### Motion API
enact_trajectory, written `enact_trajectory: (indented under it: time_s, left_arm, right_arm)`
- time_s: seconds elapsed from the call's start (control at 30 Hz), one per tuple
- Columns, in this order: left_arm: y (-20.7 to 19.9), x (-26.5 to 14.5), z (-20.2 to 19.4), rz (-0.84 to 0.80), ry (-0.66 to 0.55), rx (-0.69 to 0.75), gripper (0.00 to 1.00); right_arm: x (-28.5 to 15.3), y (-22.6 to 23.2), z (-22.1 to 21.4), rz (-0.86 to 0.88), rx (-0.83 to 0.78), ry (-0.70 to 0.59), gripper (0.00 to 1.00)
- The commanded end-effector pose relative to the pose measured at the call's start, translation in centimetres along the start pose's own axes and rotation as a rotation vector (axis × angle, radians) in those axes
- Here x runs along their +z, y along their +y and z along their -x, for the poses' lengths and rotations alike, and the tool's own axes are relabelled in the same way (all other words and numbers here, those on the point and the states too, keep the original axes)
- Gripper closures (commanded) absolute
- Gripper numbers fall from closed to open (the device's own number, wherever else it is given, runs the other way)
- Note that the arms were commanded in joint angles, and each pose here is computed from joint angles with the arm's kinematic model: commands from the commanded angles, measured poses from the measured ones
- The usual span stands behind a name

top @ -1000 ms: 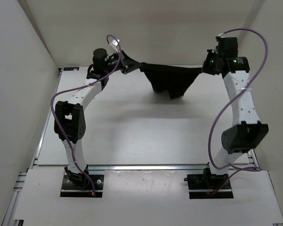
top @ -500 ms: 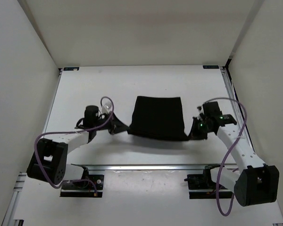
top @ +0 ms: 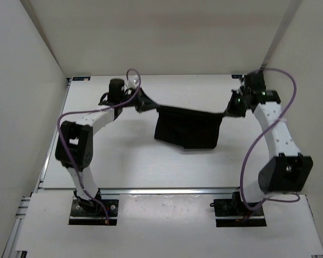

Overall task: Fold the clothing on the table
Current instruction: Fold the skirt

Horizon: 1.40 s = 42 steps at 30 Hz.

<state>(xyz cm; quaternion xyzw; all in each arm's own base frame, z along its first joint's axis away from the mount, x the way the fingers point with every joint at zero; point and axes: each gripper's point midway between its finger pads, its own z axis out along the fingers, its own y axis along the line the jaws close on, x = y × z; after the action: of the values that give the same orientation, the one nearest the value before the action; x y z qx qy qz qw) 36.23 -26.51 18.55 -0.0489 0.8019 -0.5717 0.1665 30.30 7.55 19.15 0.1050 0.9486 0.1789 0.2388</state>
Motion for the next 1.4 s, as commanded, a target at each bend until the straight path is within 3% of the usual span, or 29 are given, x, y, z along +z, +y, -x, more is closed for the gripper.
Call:
enact_trajectory:
  time_s: [0.0, 0.13, 0.17, 0.2, 0.23, 0.33, 0.43, 0.53, 0.63, 0.7, 0.9, 1.03, 1.23, 1.37]
  left_arm:
    - [-7.9, 0.3, 8.8, -0.143, -0.134, 0.158, 1.00]
    - [-17.8, -3.2, 14.0, -0.352, -0.264, 0.297, 1.00]
    - [-19.1, -4.6, 14.3, -0.378, -0.287, 0.331, 1.00]
    - [-19.3, -5.3, 14.2, -0.379, -0.293, 0.340, 1.00]
    - [-18.4, -5.4, 14.2, -0.353, -0.289, 0.341, 1.00]
    - [-16.1, -6.0, 13.7, -0.274, -0.284, 0.324, 1.00]
    - [-17.5, -7.4, 11.0, -0.425, -0.206, 0.317, 1.00]
    - [-18.8, -8.9, 9.1, -0.519, -0.171, 0.348, 1.00]
    - [-15.1, -8.0, 11.6, -0.325, -0.242, 0.228, 1.00]
    - [-14.1, -7.5, 12.9, -0.264, -0.268, 0.249, 1.00]
    - [-17.8, -8.0, 12.0, -0.389, -0.234, 0.328, 1.00]
    - [-17.4, -8.4, 12.5, -0.371, -0.265, 0.312, 1.00]
    - [-17.1, -9.5, 9.8, -0.394, -0.237, 0.306, 1.00]
    - [-17.4, -11.2, 4.9, -0.449, -0.199, 0.312, 1.00]
  right_arm:
    - [-3.7, 0.3, 12.1, -0.164, -0.131, -0.349, 1.00]
    - [-13.5, 3.6, 18.9, -0.252, -0.202, -0.736, 1.00]
    - [-14.7, 4.1, 18.1, -0.252, -0.233, -0.776, 1.00]
    - [-17.7, 5.1, 18.2, -0.228, -0.231, -0.895, 1.00]
    - [-16.8, 4.7, 17.7, -0.238, -0.241, -0.908, 1.00]
    - [-15.8, 3.4, 15.8, -0.218, -0.239, -0.829, 1.00]
    - [-13.5, 3.6, 14.2, -0.147, -0.281, -0.696, 1.00]
    - [-13.6, 4.9, 12.8, -0.123, -0.316, -0.737, 1.00]
    - [-13.3, 2.9, 13.8, -0.157, -0.232, -0.715, 1.00]
    - [-13.8, 2.4, 15.0, -0.179, -0.189, -0.707, 1.00]
    - [-15.4, 4.4, 16.7, -0.227, -0.206, -0.780, 1.00]
    - [-16.2, 4.4, 17.2, -0.238, -0.204, -0.800, 1.00]
    - [-16.5, 5.5, 14.4, -0.163, -0.237, -0.793, 1.00]
    - [-16.9, 5.7, 10.0, -0.114, -0.258, -0.757, 1.00]
